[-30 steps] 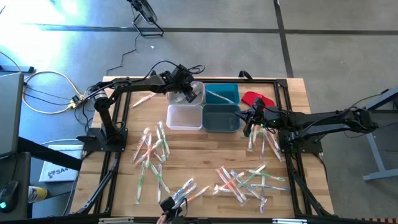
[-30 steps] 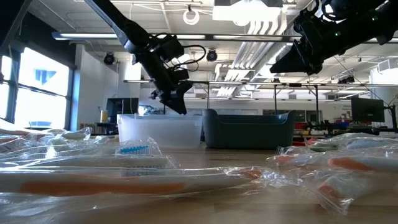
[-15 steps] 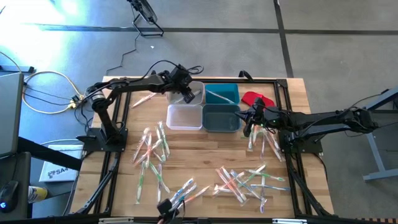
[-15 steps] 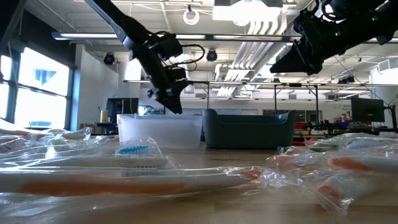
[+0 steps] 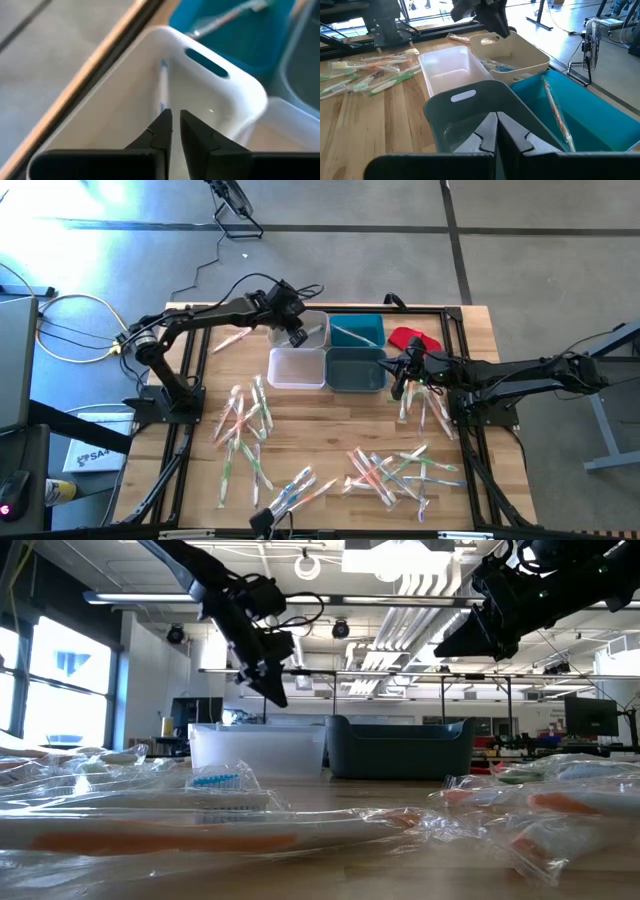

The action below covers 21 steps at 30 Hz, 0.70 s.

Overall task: Pick & Place Toothbrushes
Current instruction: Put the orange toothbrush into the blue bin

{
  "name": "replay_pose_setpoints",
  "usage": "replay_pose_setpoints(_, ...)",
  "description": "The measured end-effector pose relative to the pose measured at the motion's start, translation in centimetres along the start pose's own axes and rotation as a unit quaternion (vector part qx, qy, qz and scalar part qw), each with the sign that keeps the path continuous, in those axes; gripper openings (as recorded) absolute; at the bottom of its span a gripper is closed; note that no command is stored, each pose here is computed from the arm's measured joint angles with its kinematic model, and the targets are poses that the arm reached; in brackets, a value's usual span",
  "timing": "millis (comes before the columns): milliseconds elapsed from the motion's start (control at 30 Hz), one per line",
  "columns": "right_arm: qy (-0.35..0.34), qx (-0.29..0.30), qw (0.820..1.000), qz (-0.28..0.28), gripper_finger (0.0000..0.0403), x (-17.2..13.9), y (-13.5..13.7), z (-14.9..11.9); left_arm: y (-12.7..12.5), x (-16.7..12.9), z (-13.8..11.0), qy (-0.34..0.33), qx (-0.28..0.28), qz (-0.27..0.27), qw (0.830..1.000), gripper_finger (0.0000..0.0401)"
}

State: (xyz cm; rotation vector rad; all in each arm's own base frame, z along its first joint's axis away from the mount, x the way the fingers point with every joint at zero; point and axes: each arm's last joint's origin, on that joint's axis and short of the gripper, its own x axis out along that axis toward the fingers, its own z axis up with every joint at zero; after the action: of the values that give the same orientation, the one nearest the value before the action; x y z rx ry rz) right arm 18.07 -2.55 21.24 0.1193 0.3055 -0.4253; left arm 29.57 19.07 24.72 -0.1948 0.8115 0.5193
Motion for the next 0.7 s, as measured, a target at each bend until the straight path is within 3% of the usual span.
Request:
replay_pose_setpoints(200,0.000,0.000,1.000,0.000,0.0003,0.0,0.0,0.0,-2.1,-1.3,-0.7,0.041,0.024,-0.025,0.999,0.0003)
replay_pose_setpoints(467,0.000,0.000,1.000,0.000,0.0003,0.0,0.0,0.0,-5.8,-3.5,-0.9,0.043,0.069,-0.055,0.995,0.0001)
replay_pose_setpoints(700,0.002,-0.001,1.000,0.000,0.0003,0.0,0.0,0.0,-6.0,-5.7,-1.7,0.073,0.072,-0.036,0.994,0.0000)
